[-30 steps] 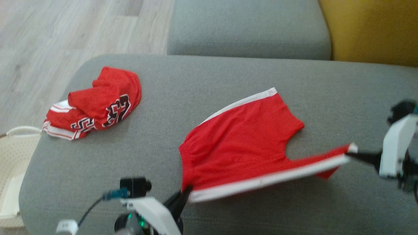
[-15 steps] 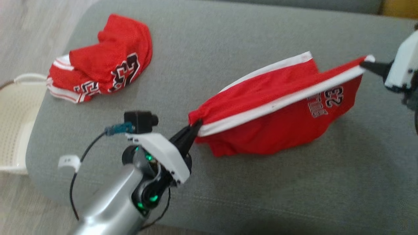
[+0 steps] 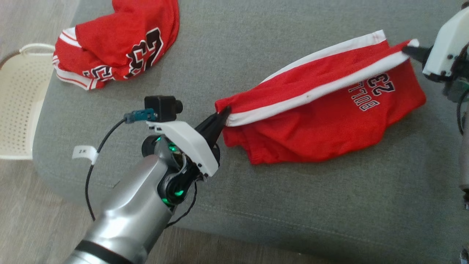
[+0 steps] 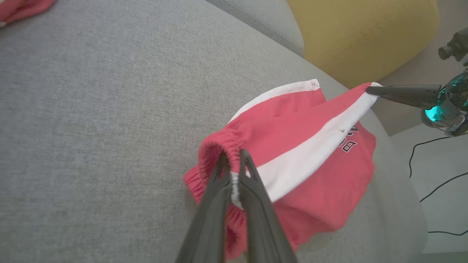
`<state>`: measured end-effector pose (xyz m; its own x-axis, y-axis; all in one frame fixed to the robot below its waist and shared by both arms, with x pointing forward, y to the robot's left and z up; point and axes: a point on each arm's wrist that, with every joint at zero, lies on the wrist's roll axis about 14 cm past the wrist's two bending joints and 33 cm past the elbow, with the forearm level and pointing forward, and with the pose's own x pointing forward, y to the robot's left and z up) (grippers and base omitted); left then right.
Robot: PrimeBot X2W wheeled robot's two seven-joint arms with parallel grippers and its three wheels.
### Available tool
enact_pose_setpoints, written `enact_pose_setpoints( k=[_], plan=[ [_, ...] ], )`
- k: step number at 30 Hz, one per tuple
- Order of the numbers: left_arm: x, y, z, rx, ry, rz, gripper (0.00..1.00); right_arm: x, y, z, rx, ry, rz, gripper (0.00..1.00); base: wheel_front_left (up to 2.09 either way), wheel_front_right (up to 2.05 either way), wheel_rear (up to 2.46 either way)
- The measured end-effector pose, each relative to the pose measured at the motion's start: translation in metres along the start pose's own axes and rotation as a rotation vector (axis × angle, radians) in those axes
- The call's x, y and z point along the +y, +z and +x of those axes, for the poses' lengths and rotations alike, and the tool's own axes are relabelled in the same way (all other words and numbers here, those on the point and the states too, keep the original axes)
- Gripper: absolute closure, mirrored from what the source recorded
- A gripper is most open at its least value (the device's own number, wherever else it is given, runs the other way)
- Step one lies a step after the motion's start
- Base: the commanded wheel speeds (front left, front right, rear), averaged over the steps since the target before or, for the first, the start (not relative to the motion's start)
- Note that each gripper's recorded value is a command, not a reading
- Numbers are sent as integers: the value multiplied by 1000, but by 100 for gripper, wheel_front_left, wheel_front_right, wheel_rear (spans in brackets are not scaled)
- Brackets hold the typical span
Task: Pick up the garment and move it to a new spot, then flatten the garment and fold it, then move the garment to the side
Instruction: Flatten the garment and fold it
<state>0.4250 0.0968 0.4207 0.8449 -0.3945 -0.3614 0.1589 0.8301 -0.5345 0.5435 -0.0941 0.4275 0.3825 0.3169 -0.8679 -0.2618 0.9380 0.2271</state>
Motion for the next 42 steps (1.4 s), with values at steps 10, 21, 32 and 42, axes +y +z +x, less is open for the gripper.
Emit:
enact_pose_setpoints(
  k=[10, 21, 32, 42],
  plan=[
    [18, 3, 14, -12, 36, -2, 77, 7, 11, 28, -36, 25, -22, 100, 0, 0, 0],
    [39, 21, 27, -97, 101, -21, 0, -5, 37, 41, -173, 23, 49, 0, 0, 0, 0],
    [48, 27, 23, -159, 150, -31, 0, 1, 72, 21, -450, 16, 14, 0, 0, 0, 0],
    [31, 91, -12, -429, 168, 8, 0, 19, 72, -52, -866, 72, 6, 0, 0, 0, 0]
  ],
)
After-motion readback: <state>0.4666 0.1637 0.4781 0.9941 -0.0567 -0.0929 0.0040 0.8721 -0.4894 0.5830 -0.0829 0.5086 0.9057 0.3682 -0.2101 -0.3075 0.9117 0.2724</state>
